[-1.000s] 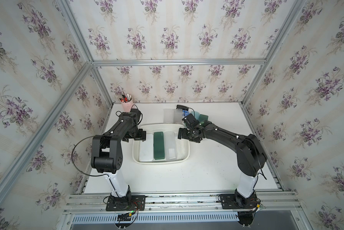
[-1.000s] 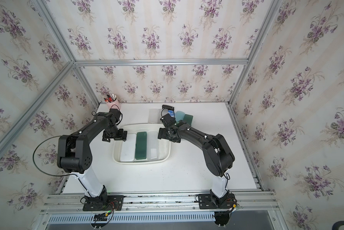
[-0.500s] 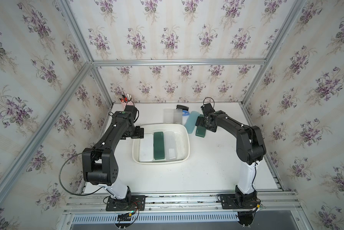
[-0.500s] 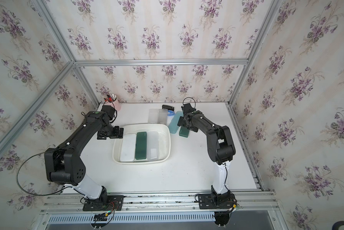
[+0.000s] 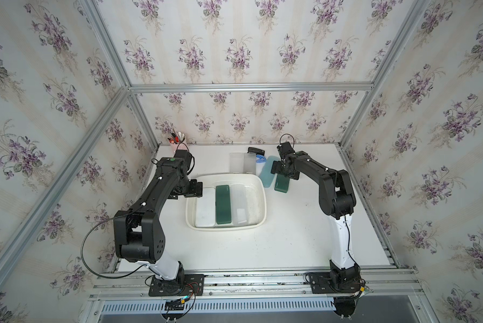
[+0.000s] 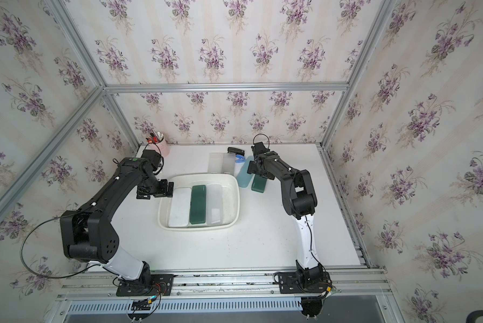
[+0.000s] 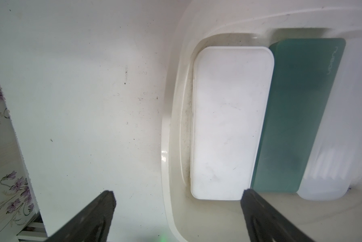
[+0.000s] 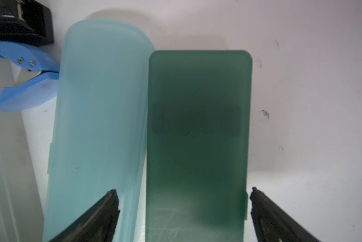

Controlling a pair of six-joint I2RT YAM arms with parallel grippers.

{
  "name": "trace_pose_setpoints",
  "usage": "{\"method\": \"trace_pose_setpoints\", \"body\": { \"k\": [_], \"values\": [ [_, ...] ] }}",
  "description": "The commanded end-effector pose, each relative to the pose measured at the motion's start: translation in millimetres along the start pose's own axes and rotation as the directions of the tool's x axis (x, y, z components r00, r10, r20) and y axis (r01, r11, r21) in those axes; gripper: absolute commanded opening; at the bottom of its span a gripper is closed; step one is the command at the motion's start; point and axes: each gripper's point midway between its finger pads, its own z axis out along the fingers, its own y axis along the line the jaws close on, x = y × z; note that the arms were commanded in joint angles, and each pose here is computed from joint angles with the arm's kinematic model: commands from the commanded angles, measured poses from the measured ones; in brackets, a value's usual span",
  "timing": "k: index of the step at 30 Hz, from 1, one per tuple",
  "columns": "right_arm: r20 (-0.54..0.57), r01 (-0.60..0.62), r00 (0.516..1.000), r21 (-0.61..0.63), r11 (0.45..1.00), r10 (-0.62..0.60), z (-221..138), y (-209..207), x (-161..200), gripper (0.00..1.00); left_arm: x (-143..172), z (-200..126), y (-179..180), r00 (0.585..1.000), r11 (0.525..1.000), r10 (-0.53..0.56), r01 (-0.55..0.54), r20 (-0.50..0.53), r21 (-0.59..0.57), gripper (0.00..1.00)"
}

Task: Put the pencil case into the storage box
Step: Adjust the pencil case at the center of the board.

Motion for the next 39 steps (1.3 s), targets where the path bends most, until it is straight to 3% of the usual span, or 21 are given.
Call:
{"method": "trace_pose_setpoints", "body": {
  "k": [1,7,17,39],
  "values": [
    [-0.011,0.023,1.000,0.046,0.999,-0.022,3,-9,4,1.00,5,-1,-1,1.000,1.000,-0.014,0.014,-0.008,0.011,0.99],
    [-0.029,0.029,0.999,0.049,0.998,-0.027,12,-14,9,0.99,11,3,-2,1.000,1.000,-0.018,0.019,-0.024,0.015,0.99],
    [-0.079,0.052,0.996,0.053,0.997,-0.048,24,-24,27,0.87,12,5,-1,0.999,1.000,-0.020,0.020,-0.032,0.011,0.99],
    [-0.100,0.043,0.995,0.118,0.992,-0.031,-6,-68,48,0.98,7,6,-1,0.999,1.000,-0.001,0.001,-0.037,0.006,0.99]
  ]
}}
